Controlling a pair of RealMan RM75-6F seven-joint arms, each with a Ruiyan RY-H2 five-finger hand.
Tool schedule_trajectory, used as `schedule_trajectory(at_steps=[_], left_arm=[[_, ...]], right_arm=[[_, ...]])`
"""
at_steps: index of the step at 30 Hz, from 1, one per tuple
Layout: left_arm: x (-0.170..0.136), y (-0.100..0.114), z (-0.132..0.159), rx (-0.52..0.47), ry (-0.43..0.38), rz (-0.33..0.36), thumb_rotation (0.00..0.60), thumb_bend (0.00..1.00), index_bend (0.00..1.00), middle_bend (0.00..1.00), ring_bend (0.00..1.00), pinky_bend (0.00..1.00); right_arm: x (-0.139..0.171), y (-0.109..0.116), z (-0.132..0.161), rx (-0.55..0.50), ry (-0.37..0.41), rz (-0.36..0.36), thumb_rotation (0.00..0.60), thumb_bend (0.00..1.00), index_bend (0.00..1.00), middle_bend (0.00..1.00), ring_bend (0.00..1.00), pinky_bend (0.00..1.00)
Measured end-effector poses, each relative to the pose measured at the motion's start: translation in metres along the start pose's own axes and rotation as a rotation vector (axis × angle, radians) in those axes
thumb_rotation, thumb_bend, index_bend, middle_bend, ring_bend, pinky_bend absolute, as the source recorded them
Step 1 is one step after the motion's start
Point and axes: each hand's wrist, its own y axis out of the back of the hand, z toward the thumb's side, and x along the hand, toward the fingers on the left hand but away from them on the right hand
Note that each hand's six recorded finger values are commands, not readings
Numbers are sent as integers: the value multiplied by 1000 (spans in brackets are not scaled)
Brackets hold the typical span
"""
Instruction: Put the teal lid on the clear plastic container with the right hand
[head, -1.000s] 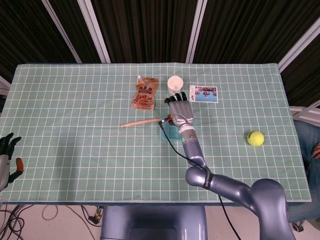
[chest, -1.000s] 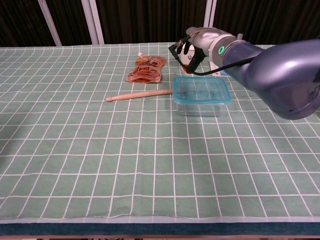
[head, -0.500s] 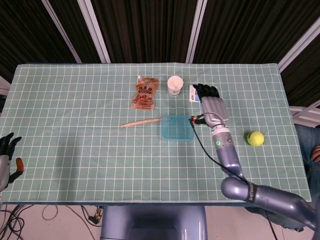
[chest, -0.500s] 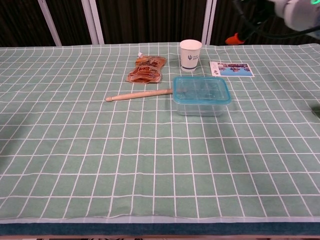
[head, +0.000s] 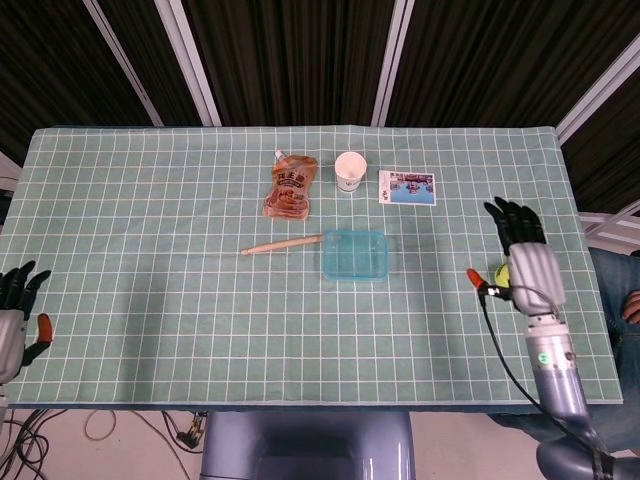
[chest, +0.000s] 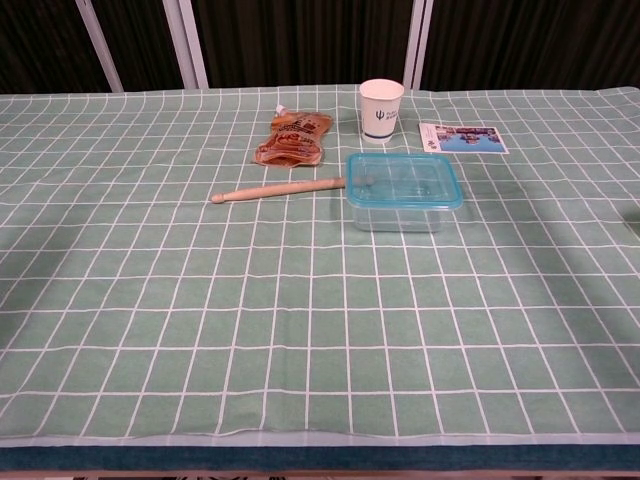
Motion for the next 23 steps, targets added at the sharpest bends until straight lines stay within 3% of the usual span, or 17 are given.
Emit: schedule_trajectory(at_steps=[4, 10, 17, 23], left_arm=[[-1, 2, 5, 21, -43, 17, 600, 657, 111, 0, 0, 0], [-6, 3, 8, 32, -76, 32, 600, 657, 111, 0, 0, 0], [-10, -2, 14, 52, -105, 14, 600, 655, 111, 0, 0, 0], [-9, -1, 12, 55, -94, 18, 600, 655, 111, 0, 0, 0]], right_arm=[[51, -2, -33, 19, -19, 25, 600, 265, 85, 78, 0, 0], [94, -1, -62, 82, -22, -1, 600, 266, 85, 76, 0, 0], [105, 0, -68, 125, -11, -32, 600, 266, 85, 76, 0, 0], [108, -3, -67, 160, -5, -12, 600, 265, 85, 76, 0, 0]])
